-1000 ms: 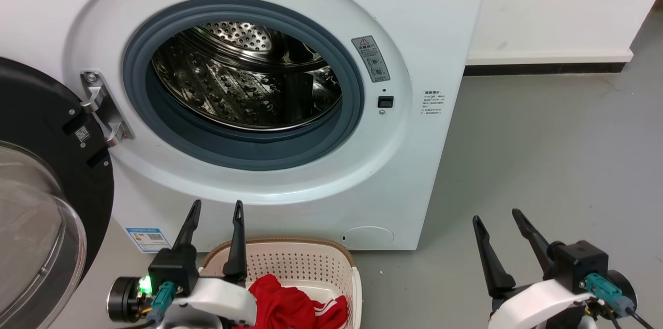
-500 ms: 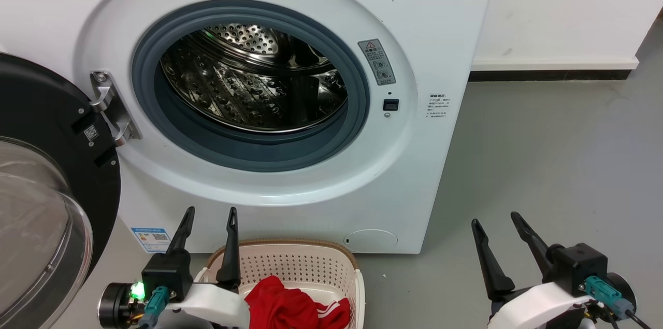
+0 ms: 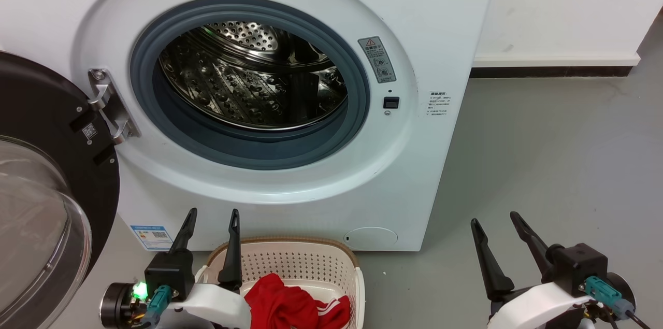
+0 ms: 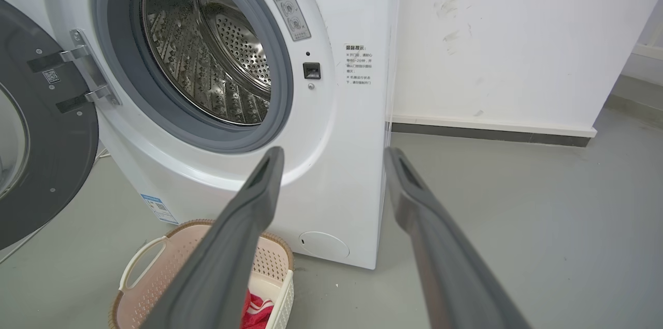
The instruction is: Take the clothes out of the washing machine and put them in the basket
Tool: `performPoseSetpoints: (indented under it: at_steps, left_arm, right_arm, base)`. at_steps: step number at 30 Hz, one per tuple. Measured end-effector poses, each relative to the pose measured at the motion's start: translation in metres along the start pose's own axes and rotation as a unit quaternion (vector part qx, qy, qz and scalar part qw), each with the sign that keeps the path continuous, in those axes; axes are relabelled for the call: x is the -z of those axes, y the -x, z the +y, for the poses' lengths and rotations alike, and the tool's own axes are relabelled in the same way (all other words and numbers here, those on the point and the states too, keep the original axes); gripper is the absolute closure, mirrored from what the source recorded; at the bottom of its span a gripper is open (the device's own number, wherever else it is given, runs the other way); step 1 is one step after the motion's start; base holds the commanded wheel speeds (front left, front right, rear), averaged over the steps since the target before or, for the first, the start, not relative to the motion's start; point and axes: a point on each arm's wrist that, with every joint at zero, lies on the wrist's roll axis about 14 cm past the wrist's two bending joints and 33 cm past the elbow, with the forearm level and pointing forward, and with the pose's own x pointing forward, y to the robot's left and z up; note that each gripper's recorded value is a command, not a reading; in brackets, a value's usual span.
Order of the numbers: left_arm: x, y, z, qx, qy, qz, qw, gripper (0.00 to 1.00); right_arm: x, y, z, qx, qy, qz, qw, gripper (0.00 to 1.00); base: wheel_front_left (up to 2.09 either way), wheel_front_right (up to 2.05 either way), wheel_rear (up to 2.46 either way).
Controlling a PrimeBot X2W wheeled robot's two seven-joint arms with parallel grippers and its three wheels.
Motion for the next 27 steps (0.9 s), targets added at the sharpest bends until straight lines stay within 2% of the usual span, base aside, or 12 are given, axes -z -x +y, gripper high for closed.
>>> performPoseSetpoints:
  at_steps: [4,5,9,17,27]
  left_arm:
    - [0.001,0.0,-0.002,0.003,0.0,0.002,1.0,0.0]
    - [0.005,0.001,-0.002,0.003,0.001,0.008,1.0,1.0]
    - [0.025,0.01,-0.001,-0.002,0.011,0.043,0.999,1.0]
    - [0.033,0.009,0.007,-0.021,0.091,0.064,0.994,1.0]
    - [0.037,0.007,0.011,-0.037,0.186,0.077,0.979,1.0]
  right_arm:
    - [0.0,0.0,0.001,-0.001,-0.002,0.0,1.0,0.0]
    - [0.003,0.0,0.001,-0.001,-0.002,0.005,1.0,1.0]
    - [0.018,0.005,0.0,0.001,-0.016,0.026,1.0,1.0]
    - [0.022,0.005,-0.006,0.012,-0.097,0.026,0.995,1.0]
    - [0.02,0.002,-0.016,0.025,-0.188,0.016,0.982,1.0]
  base:
    - [0.0,0.0,0.0]
    - [0.0,0.0,0.0]
    - [0.0,0.0,0.0]
    - [0.0,0.0,0.0]
    - [0.0,0.0,0.0]
